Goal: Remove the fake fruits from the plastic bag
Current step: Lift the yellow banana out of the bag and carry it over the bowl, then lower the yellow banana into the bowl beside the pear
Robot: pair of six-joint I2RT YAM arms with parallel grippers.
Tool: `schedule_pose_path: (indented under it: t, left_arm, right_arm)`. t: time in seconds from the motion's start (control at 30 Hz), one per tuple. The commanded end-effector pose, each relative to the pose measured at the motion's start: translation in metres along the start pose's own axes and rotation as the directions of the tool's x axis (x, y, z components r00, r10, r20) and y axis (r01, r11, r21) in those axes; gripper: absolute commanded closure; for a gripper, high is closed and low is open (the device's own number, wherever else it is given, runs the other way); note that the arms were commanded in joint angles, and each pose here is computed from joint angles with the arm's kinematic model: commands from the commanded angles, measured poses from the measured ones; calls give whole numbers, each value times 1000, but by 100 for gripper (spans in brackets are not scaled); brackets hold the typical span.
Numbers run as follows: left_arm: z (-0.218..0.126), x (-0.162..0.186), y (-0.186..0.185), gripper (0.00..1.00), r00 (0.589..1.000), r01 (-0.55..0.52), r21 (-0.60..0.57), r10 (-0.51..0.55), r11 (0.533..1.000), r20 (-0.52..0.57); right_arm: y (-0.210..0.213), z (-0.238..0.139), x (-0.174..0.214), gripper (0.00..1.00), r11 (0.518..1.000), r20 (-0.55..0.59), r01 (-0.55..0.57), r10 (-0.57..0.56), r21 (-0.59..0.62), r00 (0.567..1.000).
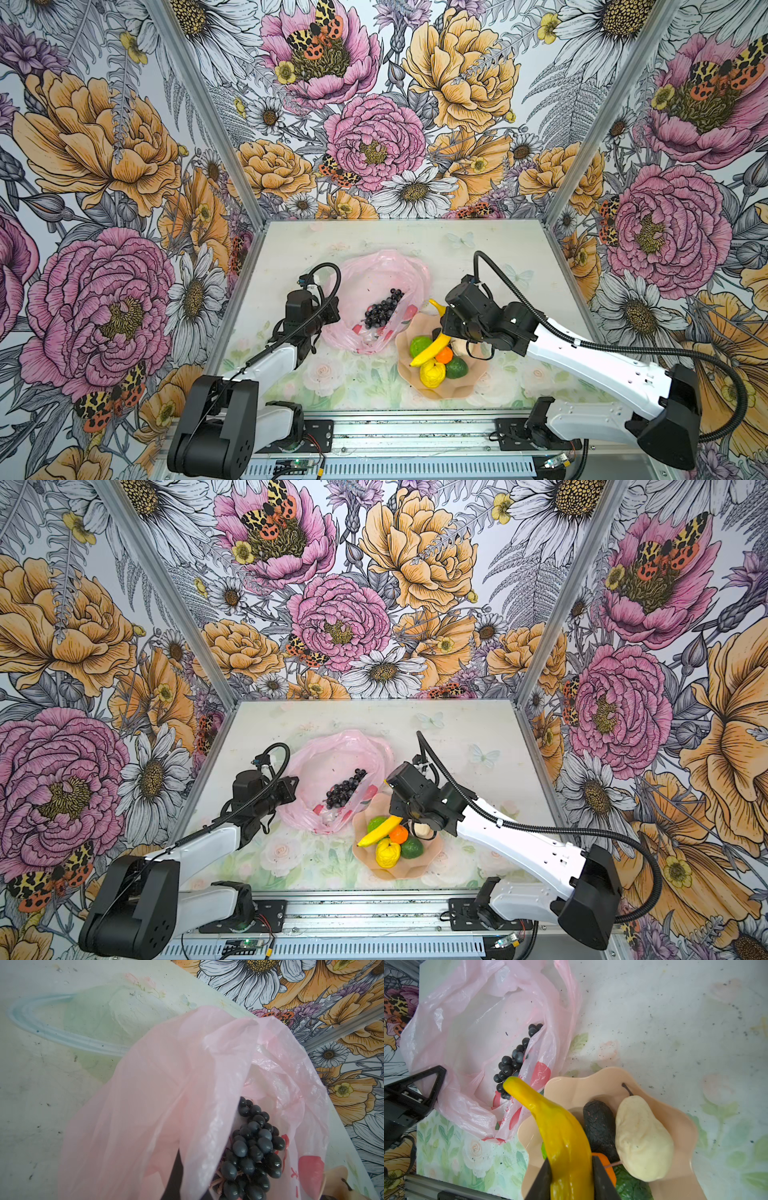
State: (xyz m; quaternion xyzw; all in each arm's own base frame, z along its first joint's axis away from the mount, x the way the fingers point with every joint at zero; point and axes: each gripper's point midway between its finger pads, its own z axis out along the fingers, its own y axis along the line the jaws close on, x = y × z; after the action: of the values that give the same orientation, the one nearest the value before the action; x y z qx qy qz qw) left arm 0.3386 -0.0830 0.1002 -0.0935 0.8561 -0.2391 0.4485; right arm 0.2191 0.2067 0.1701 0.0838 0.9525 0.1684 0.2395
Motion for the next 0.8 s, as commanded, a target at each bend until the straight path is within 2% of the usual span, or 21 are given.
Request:
schedule_pose_path:
  t: [0.0,0.13,0.33,0.77]
  left_arm:
    - [0,-4,-4,100,1000,-14,13,14,1000,11]
    - [1,-4,-4,100,1000,-13,13,13,1000,9]
    - [1,-3,-4,100,1000,-15,17,15,1000,7]
    - [1,-2,-4,100,1000,-13,17,13,1000,4]
  right_arm:
    - [-35,-6,12,79,992,-3,-73,74,102,997]
    - [-64,-19,20,79,977,11,-114,113,182,993]
    - [-92,-31,35,79,956,20,-173,173,238,985]
    - [-101,-22,68,79,925,28,-239,242,294,970]
